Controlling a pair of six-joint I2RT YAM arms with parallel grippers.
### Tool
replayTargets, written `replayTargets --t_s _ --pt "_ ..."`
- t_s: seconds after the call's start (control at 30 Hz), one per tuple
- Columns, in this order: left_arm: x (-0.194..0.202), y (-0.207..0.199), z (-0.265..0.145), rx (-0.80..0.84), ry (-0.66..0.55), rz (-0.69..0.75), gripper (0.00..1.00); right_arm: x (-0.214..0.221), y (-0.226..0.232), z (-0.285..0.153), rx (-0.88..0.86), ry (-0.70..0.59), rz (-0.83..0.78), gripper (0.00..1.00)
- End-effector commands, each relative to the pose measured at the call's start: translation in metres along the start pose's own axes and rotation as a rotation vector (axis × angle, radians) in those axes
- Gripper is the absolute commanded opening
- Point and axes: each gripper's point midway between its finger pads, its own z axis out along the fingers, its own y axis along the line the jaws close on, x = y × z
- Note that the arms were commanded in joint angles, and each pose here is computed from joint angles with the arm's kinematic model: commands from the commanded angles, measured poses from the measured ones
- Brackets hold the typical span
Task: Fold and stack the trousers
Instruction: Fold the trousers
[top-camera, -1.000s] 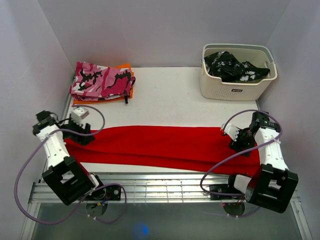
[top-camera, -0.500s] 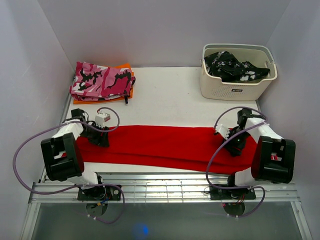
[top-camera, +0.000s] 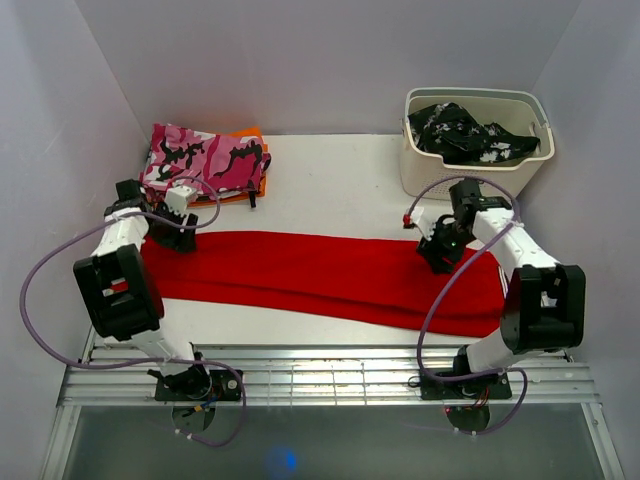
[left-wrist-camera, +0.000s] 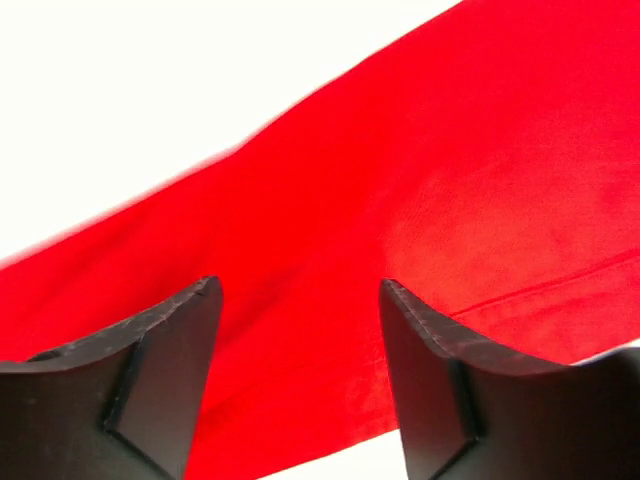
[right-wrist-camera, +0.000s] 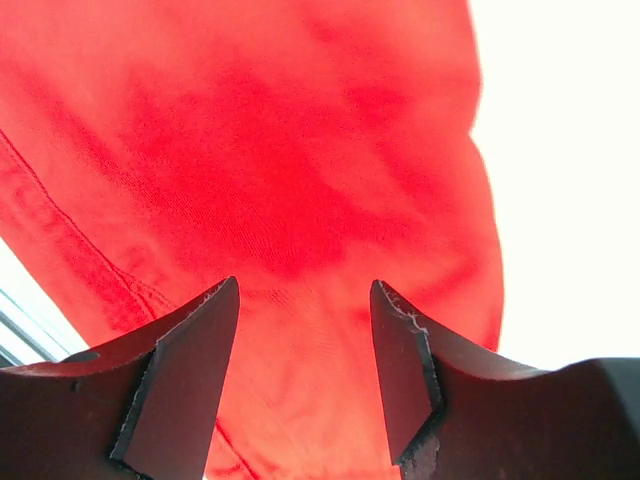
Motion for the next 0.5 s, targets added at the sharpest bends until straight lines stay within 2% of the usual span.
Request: replayTargets --t_s 0.0,0.07,0.1,0.23,0.3,0.33,0.4,0.47 --pt "-0.070 -0.045 -0.050 0.083 -0.246 0.228 0.78 -0.018 -0.008 -0.045 0.073 -0.105 0.080 0.61" --pt "-0.081 -0.071 -0.059 0.112 -0.301 0.301 0.82 -0.011 -0.013 -0.065 0.110 -0.120 0.155 0.61" --pt "-0.095 -0.096 -0.070 0.128 -0.359 0.372 0.85 0.001 -0.027 -0.082 0.162 -0.133 0.229 0.62" --pt "-0.109 -0.151 -0.073 0.148 -0.440 0.487 0.88 0.055 -0.049 -0.116 0.244 -0.132 0.520 0.64" --pt "-0.105 -0.189 -0.061 0.198 -0.441 0.528 0.89 0.092 -0.044 -0.126 0.249 -0.103 0.701 0.64" --pt "-0.110 -0.194 -0.064 0.172 -0.473 0.561 0.91 0.103 -0.043 -0.127 0.239 -0.092 0.753 0.64" --pt "-0.098 -0.225 -0.050 0.232 -0.457 0.626 0.91 0.130 -0.033 -0.132 0.221 -0.079 0.869 0.63" --pt "-0.094 -0.239 -0.038 0.235 -0.434 0.670 0.89 0.144 -0.027 -0.129 0.196 -0.069 0.922 0.62"
